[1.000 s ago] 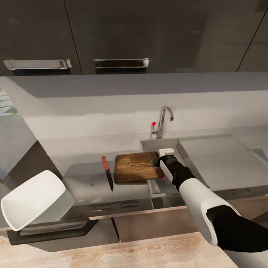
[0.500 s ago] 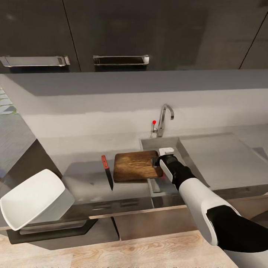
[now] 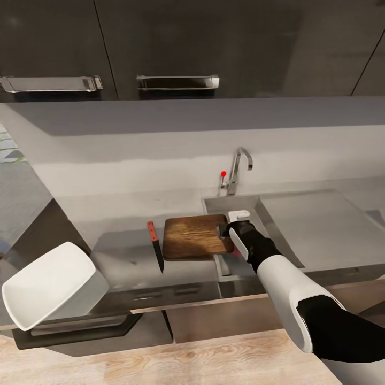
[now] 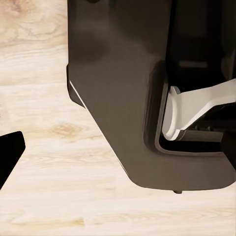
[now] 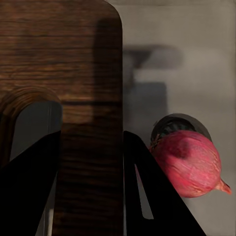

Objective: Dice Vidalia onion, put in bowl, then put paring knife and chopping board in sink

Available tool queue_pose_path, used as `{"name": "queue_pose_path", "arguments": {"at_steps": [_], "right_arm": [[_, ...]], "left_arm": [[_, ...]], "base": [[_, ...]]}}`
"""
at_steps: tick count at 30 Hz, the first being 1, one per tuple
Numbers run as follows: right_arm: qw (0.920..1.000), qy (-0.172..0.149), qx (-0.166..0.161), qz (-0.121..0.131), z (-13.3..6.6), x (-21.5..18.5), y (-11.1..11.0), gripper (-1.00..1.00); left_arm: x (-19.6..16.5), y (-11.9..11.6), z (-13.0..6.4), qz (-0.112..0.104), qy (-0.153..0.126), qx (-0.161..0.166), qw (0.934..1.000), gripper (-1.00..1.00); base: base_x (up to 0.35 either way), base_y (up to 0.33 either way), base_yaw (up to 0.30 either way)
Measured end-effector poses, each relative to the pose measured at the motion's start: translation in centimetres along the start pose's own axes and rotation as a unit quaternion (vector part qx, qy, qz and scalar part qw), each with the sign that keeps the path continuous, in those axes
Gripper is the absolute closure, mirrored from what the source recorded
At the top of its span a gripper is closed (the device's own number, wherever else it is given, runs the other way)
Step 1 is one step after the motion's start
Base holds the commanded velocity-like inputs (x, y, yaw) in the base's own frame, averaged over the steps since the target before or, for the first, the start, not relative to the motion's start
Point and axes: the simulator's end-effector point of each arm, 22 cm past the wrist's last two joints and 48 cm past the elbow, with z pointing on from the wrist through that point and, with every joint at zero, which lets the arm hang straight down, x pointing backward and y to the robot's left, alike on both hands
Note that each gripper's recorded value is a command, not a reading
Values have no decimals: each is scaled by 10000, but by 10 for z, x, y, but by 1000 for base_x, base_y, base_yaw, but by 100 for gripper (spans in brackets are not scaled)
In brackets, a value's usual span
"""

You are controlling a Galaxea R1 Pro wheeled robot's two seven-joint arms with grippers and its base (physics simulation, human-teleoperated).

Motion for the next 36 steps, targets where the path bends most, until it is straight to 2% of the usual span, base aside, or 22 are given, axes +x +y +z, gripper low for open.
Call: {"name": "queue_pose_path", "arguments": {"at_steps": [17, 36], "right_arm": [[10000, 11, 35, -38, -4, 0, -2, 100], [10000, 33, 26, -25, -3, 2, -2, 100]], "left_arm": [[-5, 0, 1, 2, -66, 4, 10000, -100], [-5, 0, 1, 2, -69, 5, 10000, -100]], "base": [[0, 17, 0], [0, 282, 0]]}}
